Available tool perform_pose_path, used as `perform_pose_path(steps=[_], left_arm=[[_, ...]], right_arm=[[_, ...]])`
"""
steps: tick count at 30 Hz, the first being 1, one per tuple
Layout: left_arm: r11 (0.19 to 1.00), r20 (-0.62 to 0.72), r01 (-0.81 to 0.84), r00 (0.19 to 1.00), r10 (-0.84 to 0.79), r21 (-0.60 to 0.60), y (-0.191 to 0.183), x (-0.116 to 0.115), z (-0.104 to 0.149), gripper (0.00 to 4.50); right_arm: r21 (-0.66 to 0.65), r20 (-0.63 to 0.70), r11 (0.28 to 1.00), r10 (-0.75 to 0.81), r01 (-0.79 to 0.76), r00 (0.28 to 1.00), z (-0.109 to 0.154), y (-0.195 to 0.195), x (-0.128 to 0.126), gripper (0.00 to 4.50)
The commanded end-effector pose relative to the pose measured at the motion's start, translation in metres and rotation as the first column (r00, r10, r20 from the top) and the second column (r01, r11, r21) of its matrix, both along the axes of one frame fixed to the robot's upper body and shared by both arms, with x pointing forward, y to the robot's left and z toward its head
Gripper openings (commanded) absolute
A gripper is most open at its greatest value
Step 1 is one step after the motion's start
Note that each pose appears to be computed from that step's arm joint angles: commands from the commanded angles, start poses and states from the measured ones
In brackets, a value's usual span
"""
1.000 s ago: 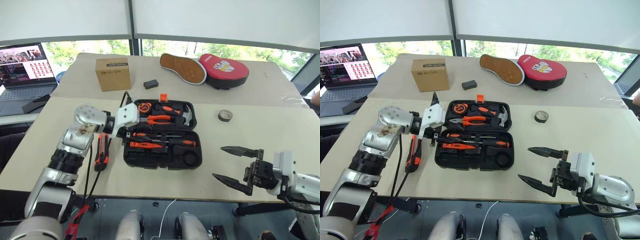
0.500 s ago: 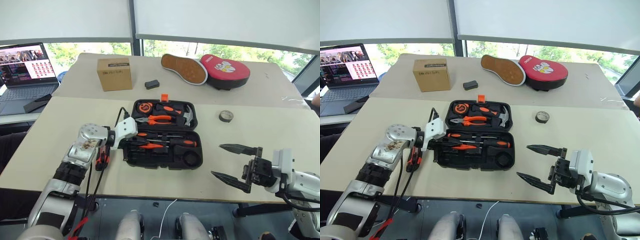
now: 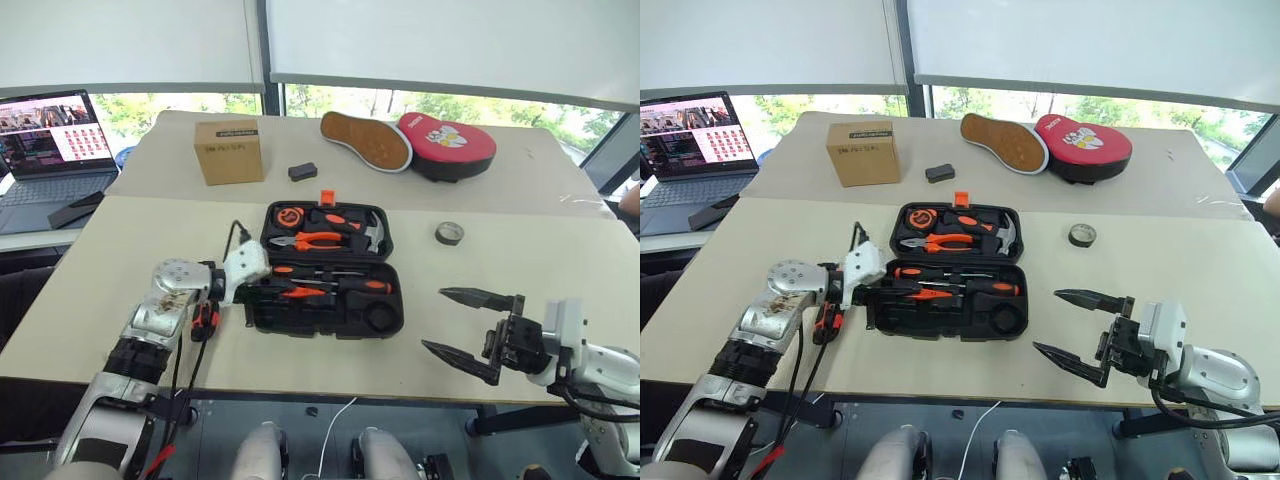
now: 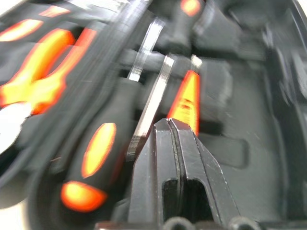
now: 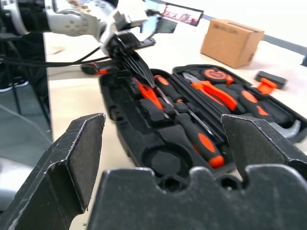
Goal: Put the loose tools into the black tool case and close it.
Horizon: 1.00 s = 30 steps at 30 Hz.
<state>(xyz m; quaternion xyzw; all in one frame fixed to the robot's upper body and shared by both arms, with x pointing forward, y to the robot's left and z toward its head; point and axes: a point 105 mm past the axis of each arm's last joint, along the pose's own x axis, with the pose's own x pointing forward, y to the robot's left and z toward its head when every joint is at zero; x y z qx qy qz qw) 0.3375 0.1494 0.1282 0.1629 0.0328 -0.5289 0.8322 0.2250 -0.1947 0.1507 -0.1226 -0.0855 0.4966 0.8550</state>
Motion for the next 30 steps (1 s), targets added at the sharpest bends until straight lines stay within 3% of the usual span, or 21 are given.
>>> perform_pose_path(steps=[1,3,5,10,14,18,25,30], left_arm=[[0.993,0.079,-0.053,0.995,0.062,-0.109,0.029,-0.012,0.038,1.43],[0.984,0.065,-0.122,0.989,0.132,-0.131,0.055,-0.026,0.043,2.07],[0.951,0.026,-0.297,0.954,0.300,-0.086,0.102,-0.049,0.035,2.83],[0.771,-0.050,-0.636,0.770,0.636,0.018,0.189,-0.107,0.013,4.48],[0.634,-0.095,-0.765,0.627,0.774,0.113,0.230,-0.147,-0.004,4.48],[0.583,-0.159,-0.797,0.562,0.811,0.156,0.233,-0.164,-0.010,4.48],[0.640,-0.274,-0.764,0.601,0.751,0.079,0.169,-0.131,0.009,4.48],[0.582,-0.342,-0.812,0.533,0.774,0.051,0.129,-0.099,0.010,4.48]], right_arm=[[-0.013,0.068,1.000,-0.024,0.025,0.997,0.009,-0.012,-0.001,4.50],[-0.021,0.074,0.999,-0.038,0.039,0.997,0.007,-0.017,-0.001,4.50],[-0.019,0.084,0.999,-0.043,0.045,0.996,0.006,-0.019,0.000,4.50],[-0.047,0.073,0.999,0.015,-0.011,0.997,-0.007,-0.013,-0.003,4.50],[-0.069,0.008,0.996,0.064,-0.063,0.998,-0.016,-0.014,-0.002,4.50],[-0.067,-0.005,0.991,0.114,-0.114,0.993,-0.016,-0.011,0.001,4.50],[0.000,0.108,0.982,0.187,-0.188,0.976,0.007,0.013,0.007,4.50],[0.100,0.152,0.963,0.234,-0.250,0.960,0.025,0.033,0.008,4.50]])
